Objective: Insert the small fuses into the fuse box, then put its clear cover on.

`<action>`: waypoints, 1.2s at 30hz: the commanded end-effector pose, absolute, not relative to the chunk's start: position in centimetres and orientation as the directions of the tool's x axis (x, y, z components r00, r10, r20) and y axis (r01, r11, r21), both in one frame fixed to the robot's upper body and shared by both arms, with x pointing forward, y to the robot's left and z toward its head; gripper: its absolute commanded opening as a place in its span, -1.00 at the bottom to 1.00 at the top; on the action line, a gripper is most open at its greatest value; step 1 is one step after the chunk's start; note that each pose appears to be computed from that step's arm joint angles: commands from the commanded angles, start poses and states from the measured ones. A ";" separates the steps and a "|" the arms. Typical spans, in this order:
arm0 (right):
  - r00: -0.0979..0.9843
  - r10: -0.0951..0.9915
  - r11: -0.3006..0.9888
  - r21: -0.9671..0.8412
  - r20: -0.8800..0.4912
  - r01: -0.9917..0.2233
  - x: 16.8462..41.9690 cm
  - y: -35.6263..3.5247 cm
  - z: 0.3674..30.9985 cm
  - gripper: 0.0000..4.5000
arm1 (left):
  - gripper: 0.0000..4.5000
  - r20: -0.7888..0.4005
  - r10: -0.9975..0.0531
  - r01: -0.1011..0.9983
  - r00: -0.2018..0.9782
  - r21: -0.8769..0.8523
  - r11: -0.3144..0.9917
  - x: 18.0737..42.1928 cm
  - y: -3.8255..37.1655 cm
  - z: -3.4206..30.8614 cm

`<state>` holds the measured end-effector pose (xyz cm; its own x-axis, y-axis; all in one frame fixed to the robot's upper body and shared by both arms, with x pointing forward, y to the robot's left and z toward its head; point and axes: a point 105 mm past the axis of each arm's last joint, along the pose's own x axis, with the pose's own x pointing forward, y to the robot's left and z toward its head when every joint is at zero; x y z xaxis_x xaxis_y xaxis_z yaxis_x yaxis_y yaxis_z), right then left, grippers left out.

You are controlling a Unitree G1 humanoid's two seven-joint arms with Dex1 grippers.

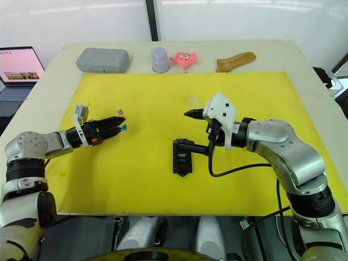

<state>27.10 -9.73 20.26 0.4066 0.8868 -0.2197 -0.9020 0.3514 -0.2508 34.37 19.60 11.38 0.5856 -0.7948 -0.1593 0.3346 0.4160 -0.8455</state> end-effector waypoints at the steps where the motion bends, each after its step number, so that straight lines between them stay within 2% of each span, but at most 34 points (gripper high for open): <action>1: 0.412 0.889 0.345 -0.298 -0.202 -0.890 26.6 -9.7 21.2 1.00 | 0.76 -0.188 -0.813 0.315 0.551 -0.855 0.411 34.2 18.4 10.2; 2: 0.413 0.888 0.346 -0.298 -0.202 -0.889 26.6 -9.7 21.2 1.00 | 0.65 -0.189 -0.813 0.316 0.550 -0.855 0.412 34.2 18.3 10.2; 4: 0.415 0.887 0.348 -0.299 -0.202 -0.889 26.6 -9.7 21.2 1.00 | 0.23 -0.197 -0.814 0.315 0.546 -0.852 0.418 34.2 18.3 10.0; 13: 0.425 0.884 0.358 -0.303 -0.193 -0.883 26.8 -9.8 21.3 1.00 | 0.23 -0.235 -0.798 0.307 0.554 -0.834 0.459 34.3 18.4 9.2; 16: 0.430 0.882 0.364 -0.302 -0.190 -0.881 26.9 -9.9 21.4 1.00 | -0.17 -0.290 -0.778 0.290 0.557 -0.810 0.510 34.3 18.5 8.1; 19: 0.429 0.883 0.364 -0.300 -0.189 -0.882 26.9 -9.9 21.4 1.00 | -0.85 -0.304 -0.771 0.288 0.560 -0.801 0.525 34.3 18.6 7.7; 20: 0.429 0.884 0.364 -0.300 -0.188 -0.882 26.9 -9.8 21.4 1.00 | -0.97 -0.302 -0.769 0.287 0.564 -0.801 0.525 34.3 18.6 7.7; 28: 0.417 0.888 0.356 -0.286 -0.195 -0.890 26.6 -9.8 21.1 1.00 | -0.97 -0.281 -0.750 0.319 0.599 -0.775 0.545 33.6 19.8 8.8; 32: 0.427 0.886 0.374 -0.262 -0.183 -0.889 26.5 -10.1 21.2 1.00 | -0.97 -0.190 -0.747 0.390 0.637 -0.756 0.525 33.3 20.5 12.3; 36: 0.452 0.888 0.436 -0.149 -0.087 -0.887 26.6 -10.4 22.0 1.00 | -0.97 -0.060 -0.780 0.509 0.622 -0.727 0.461 31.9 20.1 17.2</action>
<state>27.13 -10.54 20.62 0.4524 0.8786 -0.1530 -0.8889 0.4305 -0.1563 32.54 20.12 13.81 0.6288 -0.7635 -0.1473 0.4147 0.4895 -0.7671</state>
